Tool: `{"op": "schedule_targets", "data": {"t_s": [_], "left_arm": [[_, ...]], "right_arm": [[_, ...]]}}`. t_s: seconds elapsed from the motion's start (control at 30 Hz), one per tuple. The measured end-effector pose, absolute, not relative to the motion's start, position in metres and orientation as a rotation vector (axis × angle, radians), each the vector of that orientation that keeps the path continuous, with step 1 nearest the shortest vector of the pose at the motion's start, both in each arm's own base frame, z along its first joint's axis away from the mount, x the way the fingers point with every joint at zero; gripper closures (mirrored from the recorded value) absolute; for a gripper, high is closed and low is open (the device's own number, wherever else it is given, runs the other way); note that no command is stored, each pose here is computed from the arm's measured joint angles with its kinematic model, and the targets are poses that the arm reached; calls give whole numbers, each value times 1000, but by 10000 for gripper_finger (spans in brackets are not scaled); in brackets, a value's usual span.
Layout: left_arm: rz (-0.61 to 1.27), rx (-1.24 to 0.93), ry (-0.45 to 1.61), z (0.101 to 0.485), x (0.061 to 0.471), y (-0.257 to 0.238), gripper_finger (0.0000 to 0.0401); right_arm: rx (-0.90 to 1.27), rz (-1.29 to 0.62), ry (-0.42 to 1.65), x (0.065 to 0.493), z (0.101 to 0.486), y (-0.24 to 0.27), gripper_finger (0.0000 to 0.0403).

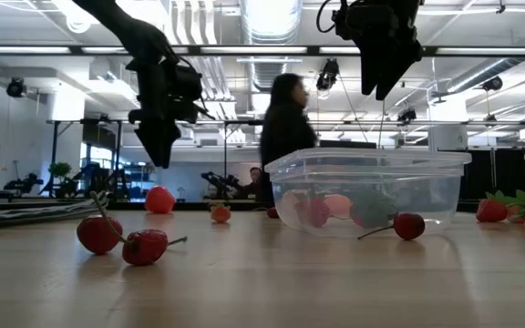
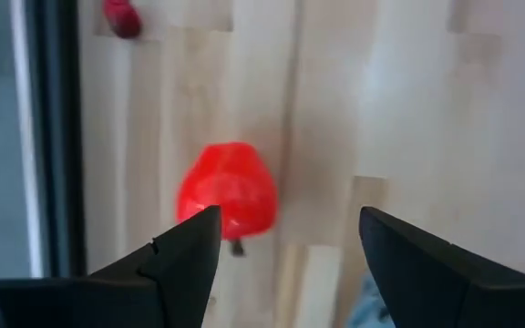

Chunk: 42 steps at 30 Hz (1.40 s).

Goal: Pick and placing Produce into tupperware
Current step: Put the apple into the transparent bin

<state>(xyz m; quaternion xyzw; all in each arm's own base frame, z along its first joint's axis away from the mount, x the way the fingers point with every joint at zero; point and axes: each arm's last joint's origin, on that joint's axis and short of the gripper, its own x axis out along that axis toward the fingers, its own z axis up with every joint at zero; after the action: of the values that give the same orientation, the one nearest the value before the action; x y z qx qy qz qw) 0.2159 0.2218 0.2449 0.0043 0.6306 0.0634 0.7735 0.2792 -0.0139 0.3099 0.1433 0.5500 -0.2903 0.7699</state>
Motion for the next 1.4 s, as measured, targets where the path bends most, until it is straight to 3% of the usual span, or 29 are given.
{"op": "schedule_targets", "data": {"t_s": [0.5,1.0,1.4], "left_arm": [[201,25,1415,235,215,240,155],[142,-62,1478,202,222,249,155],[191,-131,1470,199,223,249,155]], "right_arm": [[332,-640,1186,279,310,-14,129],[324,-638,1187,279,309,-14,136],[309,-637,1188,279,309,-14,134]]}}
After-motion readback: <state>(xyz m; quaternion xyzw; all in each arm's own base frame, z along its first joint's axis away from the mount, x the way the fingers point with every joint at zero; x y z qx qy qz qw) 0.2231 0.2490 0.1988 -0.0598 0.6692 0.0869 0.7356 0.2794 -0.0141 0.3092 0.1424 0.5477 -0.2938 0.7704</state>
